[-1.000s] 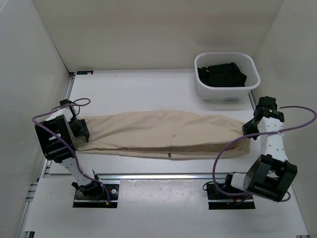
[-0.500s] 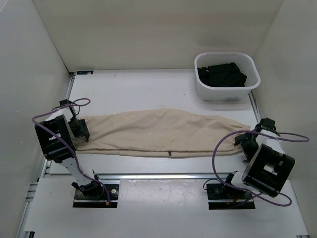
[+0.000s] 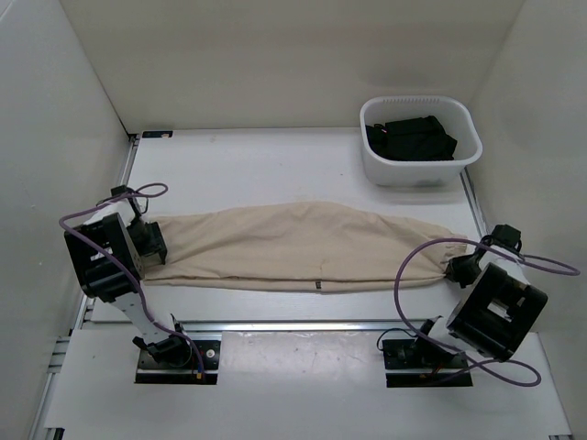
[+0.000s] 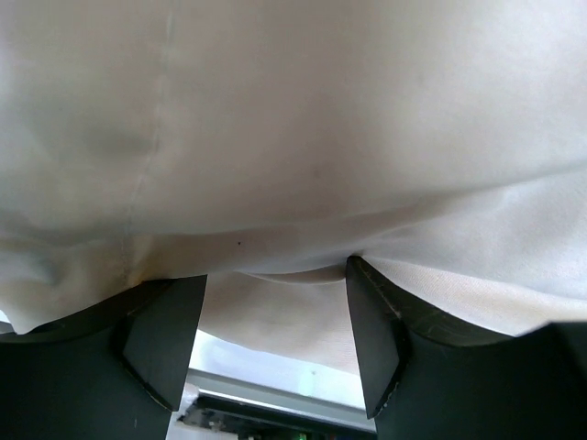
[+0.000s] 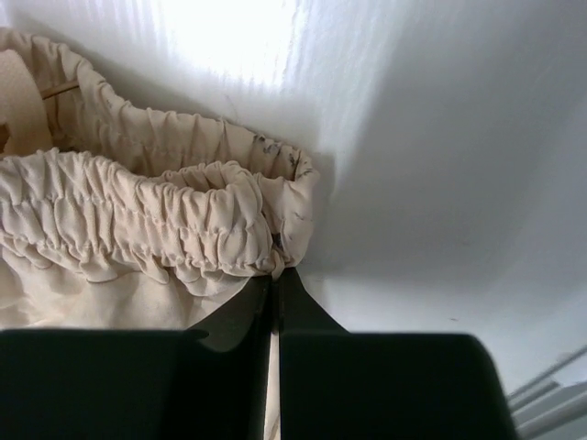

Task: Fold and stack the trousers
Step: Fold the trousers

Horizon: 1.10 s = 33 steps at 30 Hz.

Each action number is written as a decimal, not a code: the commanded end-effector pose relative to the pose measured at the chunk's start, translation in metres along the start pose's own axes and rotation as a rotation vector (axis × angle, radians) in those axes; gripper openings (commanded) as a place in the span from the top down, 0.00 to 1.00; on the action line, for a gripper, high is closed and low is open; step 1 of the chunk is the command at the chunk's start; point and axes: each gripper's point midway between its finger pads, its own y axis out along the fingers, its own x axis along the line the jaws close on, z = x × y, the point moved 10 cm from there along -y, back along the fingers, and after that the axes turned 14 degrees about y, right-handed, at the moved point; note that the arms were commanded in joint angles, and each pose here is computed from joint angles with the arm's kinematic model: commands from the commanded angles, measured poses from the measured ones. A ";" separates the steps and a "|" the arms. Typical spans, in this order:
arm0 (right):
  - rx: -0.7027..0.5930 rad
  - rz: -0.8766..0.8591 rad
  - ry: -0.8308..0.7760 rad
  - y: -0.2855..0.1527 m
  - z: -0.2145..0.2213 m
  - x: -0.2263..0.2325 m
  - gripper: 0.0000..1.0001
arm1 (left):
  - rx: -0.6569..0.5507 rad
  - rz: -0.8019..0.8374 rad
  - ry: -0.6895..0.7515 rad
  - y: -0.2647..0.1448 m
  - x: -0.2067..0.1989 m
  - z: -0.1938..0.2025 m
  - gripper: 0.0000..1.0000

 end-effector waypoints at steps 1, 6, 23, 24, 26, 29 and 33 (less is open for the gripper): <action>-0.178 0.020 -0.044 -0.007 -0.020 -0.007 1.00 | 0.133 0.004 0.014 0.016 -0.003 0.020 0.27; -0.301 0.001 -0.230 -0.047 -0.028 0.019 1.00 | 0.107 0.037 0.035 0.005 -0.011 0.016 0.27; -0.420 -0.602 -1.524 -0.151 0.407 0.035 1.00 | 0.108 0.003 0.081 0.017 -0.019 0.006 0.27; -0.384 -0.612 -1.539 -0.147 0.419 0.031 1.00 | 0.109 -0.006 0.082 0.017 -0.018 0.006 0.27; -0.307 -0.644 -1.555 -0.137 0.444 0.024 1.00 | 0.109 -0.006 0.082 0.017 -0.018 0.006 0.27; -0.209 -0.663 -1.605 -0.126 0.471 0.011 1.00 | 0.100 -0.008 0.081 0.015 -0.018 0.006 0.27; -0.100 -0.690 -1.819 -0.125 0.501 -0.003 0.86 | 0.100 -0.008 0.081 0.015 -0.018 0.006 0.27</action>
